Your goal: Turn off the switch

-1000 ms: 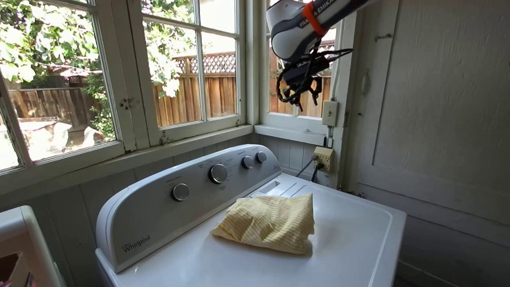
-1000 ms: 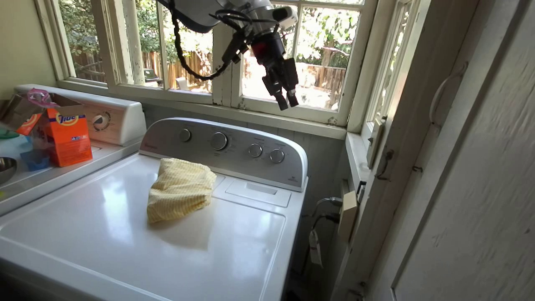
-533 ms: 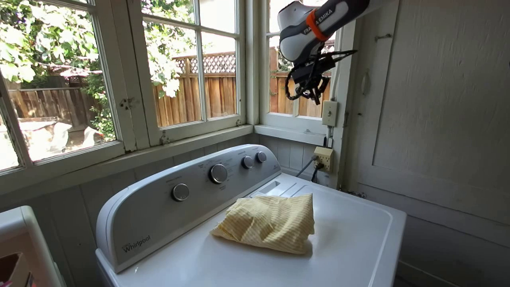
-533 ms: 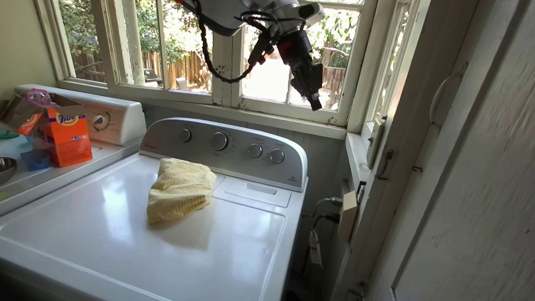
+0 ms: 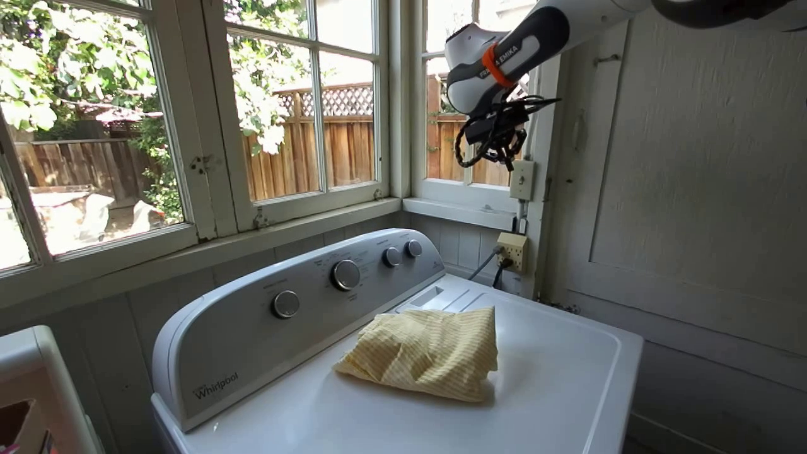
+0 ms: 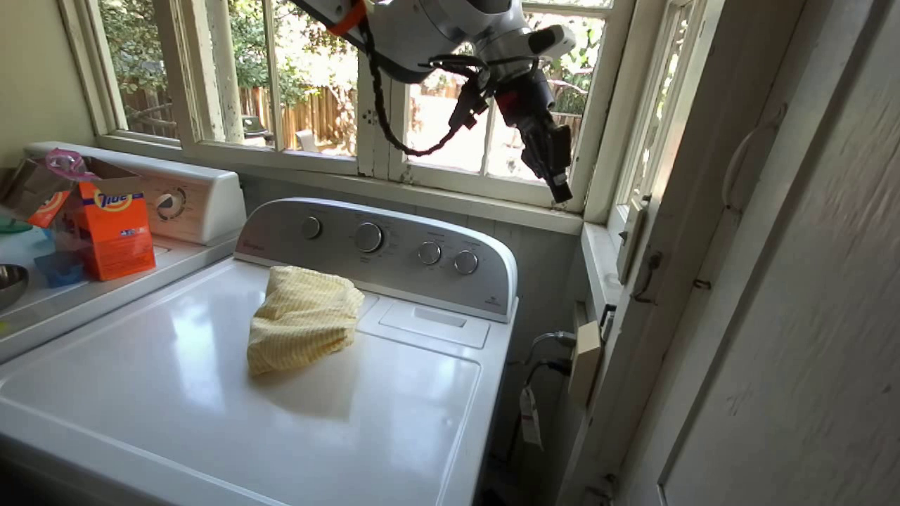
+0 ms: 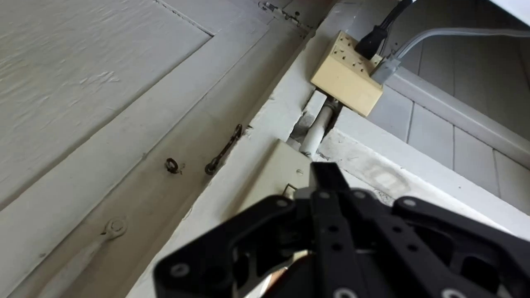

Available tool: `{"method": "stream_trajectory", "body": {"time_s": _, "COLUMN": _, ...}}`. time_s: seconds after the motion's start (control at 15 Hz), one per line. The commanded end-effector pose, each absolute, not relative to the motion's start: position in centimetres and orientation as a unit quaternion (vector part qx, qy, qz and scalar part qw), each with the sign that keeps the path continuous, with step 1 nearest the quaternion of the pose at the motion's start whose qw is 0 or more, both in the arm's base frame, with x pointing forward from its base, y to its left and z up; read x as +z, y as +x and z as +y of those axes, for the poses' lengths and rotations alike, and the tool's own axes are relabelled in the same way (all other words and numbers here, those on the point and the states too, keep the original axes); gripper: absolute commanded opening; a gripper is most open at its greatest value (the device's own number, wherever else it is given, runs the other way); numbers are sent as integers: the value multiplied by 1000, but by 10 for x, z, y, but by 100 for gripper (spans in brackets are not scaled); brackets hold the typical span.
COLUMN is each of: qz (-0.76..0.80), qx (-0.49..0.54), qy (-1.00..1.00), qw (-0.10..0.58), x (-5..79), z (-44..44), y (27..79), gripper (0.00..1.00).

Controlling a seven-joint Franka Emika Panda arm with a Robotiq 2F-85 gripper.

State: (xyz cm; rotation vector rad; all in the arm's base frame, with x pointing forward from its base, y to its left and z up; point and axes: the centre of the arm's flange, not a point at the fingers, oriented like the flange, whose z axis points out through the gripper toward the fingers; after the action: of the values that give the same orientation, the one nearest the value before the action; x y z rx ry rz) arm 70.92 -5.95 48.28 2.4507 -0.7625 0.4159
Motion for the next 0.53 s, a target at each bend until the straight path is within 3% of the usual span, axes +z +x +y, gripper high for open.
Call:
{"method": "stream_trajectory", "body": {"time_s": 0.0, "qz": -328, "qx": 168, "qy": 892, "qw": 262, "x": 476, "z": -71, "y": 732, "gripper": 0}}
{"method": "stream_trajectory", "body": {"time_s": 0.47, "qz": -328, "qx": 166, "qy": 892, "qw": 263, "x": 476, "z": -75, "y": 725, "gripper": 0}}
